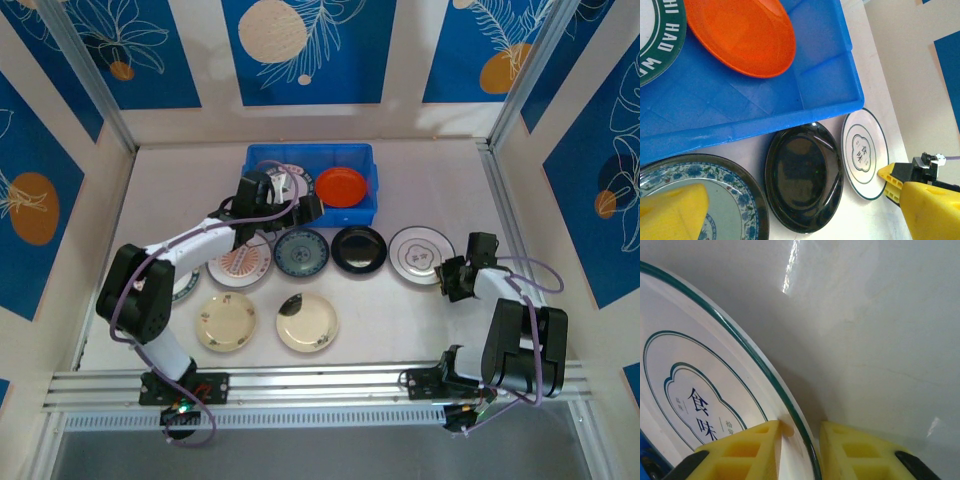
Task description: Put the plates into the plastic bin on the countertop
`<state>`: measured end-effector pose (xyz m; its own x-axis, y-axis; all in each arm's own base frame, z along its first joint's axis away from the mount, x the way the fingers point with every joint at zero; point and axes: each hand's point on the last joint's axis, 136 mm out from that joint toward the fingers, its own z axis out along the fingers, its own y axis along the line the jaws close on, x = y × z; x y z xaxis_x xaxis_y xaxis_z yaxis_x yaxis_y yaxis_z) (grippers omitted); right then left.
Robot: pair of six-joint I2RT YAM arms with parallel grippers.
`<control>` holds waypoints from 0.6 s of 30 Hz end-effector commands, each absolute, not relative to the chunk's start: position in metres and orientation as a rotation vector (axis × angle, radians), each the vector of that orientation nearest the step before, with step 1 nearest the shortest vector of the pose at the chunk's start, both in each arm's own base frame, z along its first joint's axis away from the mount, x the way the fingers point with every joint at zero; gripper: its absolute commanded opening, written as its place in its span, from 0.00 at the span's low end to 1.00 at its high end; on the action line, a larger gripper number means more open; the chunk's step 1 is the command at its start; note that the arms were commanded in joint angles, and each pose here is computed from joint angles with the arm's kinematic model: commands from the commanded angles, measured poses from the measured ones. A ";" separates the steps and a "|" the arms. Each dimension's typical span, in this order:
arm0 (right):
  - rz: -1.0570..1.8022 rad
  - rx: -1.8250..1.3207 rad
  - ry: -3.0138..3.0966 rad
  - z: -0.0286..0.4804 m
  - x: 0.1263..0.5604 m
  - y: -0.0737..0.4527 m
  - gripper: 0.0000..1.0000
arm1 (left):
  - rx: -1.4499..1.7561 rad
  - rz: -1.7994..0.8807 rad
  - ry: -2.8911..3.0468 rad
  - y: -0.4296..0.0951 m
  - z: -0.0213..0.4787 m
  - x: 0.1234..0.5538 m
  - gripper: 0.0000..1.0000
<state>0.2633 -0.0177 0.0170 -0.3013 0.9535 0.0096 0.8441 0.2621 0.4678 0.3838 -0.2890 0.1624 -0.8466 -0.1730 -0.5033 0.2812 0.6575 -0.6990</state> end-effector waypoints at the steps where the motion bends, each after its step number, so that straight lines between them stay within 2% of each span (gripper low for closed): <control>1: 0.559 1.613 2.219 0.017 0.274 -0.023 0.24 | 0.095 -1.127 2.299 -0.293 0.173 0.390 0.97; 8: 0.547 1.584 2.153 0.033 0.278 -0.032 0.15 | 0.092 -1.134 2.297 -0.295 0.173 0.391 0.97; 14: 0.547 1.539 2.083 0.058 0.284 -0.040 0.01 | 0.093 -1.140 2.290 -0.295 0.176 0.391 0.97; 18: 0.536 1.480 2.035 0.084 0.289 -0.045 0.00 | 0.098 -1.145 2.281 -0.295 0.181 0.390 0.97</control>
